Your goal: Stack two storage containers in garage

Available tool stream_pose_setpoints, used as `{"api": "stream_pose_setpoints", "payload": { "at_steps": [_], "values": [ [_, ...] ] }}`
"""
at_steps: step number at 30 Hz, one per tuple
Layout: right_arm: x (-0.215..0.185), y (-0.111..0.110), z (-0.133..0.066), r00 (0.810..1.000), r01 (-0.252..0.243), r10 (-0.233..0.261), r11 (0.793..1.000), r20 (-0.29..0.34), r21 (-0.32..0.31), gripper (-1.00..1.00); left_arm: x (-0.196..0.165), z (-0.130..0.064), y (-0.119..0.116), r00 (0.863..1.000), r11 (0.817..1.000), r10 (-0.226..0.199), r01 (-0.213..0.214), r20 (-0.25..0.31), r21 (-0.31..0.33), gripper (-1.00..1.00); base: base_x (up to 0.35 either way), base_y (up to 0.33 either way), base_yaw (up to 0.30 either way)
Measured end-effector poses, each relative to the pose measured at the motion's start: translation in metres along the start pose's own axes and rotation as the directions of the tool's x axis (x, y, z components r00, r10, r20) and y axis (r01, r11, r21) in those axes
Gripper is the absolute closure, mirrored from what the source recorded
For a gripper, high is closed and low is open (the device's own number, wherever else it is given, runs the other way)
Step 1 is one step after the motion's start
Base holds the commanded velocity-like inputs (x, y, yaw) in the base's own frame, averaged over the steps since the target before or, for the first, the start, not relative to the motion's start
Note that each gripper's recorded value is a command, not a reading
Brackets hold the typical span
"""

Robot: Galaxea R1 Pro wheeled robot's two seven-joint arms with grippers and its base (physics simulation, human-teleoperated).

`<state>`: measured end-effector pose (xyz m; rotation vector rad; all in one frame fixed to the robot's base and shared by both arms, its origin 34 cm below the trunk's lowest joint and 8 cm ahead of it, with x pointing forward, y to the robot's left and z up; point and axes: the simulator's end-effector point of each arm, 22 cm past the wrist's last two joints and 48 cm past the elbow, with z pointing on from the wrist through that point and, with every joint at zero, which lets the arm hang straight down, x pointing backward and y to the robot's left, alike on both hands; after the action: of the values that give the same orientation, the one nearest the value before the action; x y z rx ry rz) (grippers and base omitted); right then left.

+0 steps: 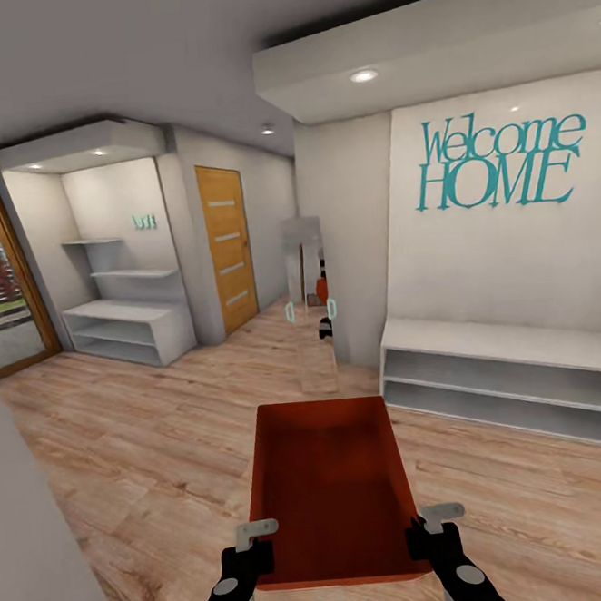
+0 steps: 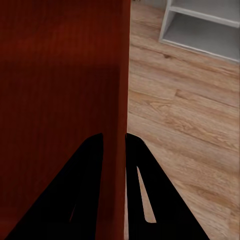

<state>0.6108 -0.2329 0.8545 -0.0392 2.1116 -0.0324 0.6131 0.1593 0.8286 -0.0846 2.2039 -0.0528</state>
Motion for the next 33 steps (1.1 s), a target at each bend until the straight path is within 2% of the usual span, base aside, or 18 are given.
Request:
{"api": "stream_pose_setpoints", "payload": {
  "at_steps": [8,20,33],
  "values": [
    [0.0000,0.0001,0.0000,1.000,0.000,0.000,1.000,0.000,0.000,1.00,-0.0001,0.0000,0.0001,1.000,1.000,0.000,0.000,0.000,0.000,1.00,0.327,0.000,0.021],
    [0.0000,0.0001,0.0000,1.000,0.000,0.000,1.000,0.000,0.000,1.00,-0.0001,0.0000,0.0001,1.000,1.000,0.000,0.000,0.000,0.000,1.00,0.327,0.000,0.217],
    [0.0000,0.0002,0.0000,1.000,-0.001,0.001,1.000,0.000,0.001,1.00,-0.0002,0.0000,0.0002,1.000,1.000,0.001,-0.001,0.001,0.000,1.00,0.327,0.000,0.010]
  ]
}}
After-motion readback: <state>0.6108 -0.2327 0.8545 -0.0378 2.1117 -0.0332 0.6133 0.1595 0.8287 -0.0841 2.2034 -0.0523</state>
